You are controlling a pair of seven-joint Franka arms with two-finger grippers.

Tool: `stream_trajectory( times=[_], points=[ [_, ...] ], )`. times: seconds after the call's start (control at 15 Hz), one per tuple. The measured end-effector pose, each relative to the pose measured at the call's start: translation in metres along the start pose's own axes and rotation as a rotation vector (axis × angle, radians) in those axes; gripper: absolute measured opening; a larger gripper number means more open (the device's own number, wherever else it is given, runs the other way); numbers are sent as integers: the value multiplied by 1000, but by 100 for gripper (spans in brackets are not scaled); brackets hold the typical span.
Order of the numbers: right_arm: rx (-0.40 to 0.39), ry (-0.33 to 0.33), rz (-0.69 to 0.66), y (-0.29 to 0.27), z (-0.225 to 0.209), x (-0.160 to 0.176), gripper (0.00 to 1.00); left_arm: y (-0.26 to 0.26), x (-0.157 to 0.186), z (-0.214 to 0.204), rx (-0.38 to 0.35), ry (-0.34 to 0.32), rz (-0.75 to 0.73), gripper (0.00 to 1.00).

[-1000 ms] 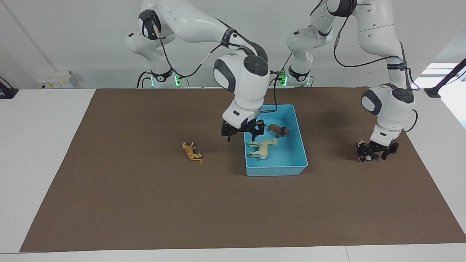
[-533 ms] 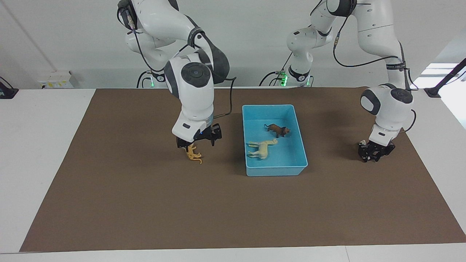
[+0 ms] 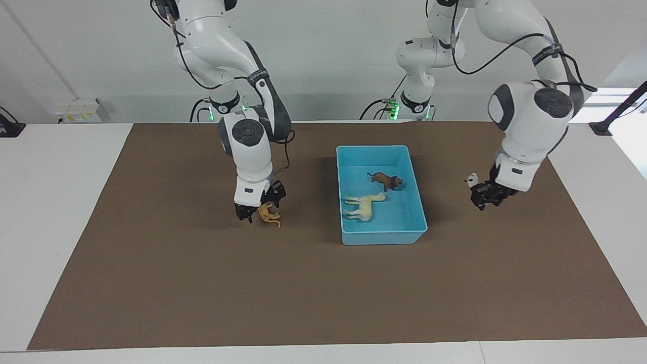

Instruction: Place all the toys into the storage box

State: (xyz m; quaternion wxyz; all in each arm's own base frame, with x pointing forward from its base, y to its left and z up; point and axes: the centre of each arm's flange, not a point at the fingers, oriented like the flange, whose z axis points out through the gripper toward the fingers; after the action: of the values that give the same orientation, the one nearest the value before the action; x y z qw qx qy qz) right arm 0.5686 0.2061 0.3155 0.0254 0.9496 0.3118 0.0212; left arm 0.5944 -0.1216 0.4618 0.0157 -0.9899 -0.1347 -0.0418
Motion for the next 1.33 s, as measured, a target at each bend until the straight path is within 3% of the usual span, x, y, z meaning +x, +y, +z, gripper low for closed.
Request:
stream_trajectory(
  times=[0.2, 0.4, 0.47, 0.53, 0.8, 1.07, 1.33],
  points=[
    [-9, 49, -15, -3, 12, -6, 100, 68, -58, 14, 1, -16, -42, 49],
    [-13, 79, -17, -6, 25, -14, 96, 70, -78, 35, 7, -24, -59, 77],
    [-14, 86, -16, -7, 29, -16, 92, 67, -77, 31, 4, -19, -67, 90],
    [-14, 86, -15, -7, 31, -18, 78, 63, -75, 24, -1, -9, -76, 99],
    [-3, 94, 27, -13, 27, -16, 39, 8, -48, -47, -2, 24, -46, 100],
    [11, 36, 99, -20, 5, -1, 39, -47, -34, -121, 44, -69, 217, 100],
    [42, -2, 247, -66, -111, 66, 39, -71, -33, -163, 17, -166, 326, 100]
  ],
)
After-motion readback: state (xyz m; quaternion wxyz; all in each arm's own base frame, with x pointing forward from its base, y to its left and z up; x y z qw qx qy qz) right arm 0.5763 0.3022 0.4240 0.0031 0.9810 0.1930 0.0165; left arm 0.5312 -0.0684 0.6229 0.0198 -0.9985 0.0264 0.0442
